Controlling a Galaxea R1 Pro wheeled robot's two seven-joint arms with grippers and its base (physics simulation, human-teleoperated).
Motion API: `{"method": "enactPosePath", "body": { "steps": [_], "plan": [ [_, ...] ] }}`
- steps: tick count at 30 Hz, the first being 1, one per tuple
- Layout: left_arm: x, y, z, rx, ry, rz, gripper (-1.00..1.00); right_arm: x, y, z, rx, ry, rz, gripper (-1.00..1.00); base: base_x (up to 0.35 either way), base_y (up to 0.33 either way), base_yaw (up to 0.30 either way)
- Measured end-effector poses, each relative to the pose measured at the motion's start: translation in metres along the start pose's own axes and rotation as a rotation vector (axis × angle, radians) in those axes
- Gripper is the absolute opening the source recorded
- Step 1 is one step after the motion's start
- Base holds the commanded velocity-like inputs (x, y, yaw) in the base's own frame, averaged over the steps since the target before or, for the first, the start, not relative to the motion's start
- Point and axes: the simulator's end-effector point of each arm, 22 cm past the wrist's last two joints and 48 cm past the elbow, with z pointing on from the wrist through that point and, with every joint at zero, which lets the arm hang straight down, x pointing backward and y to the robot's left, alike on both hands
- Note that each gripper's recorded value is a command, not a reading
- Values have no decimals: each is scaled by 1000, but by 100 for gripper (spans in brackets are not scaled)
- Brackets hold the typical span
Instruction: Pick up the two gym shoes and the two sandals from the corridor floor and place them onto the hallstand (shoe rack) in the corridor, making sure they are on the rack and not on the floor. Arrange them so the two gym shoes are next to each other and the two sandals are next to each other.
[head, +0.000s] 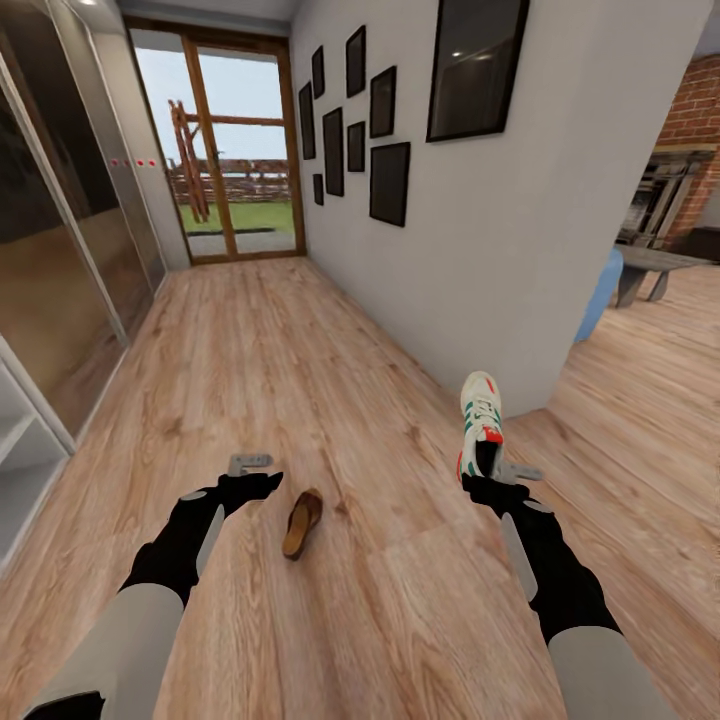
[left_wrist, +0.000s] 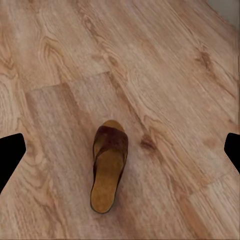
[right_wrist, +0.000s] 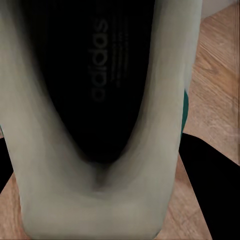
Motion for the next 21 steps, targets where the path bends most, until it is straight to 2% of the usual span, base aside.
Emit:
{"method": "enactPosePath", "body": {
  "steps": [6, 13, 18, 21],
  "plan": [
    [0, 0, 0, -1, -1, 1, 100, 0, 0, 0, 0, 0, 0, -100, 305, 114, -267],
    [0, 1, 0, -2, -3, 1, 100, 3, 1, 1, -2, 6, -1, -100, 291, 7, -36],
    [0, 0, 0, -3, -3, 1, 100, 3, 1, 1, -1, 7, -1, -100, 58, 0, -2],
    [0, 5, 0, -25, -3, 1, 100, 3, 1, 1, -1, 7, -2, -100, 14, 0, 0]
  ]
}}
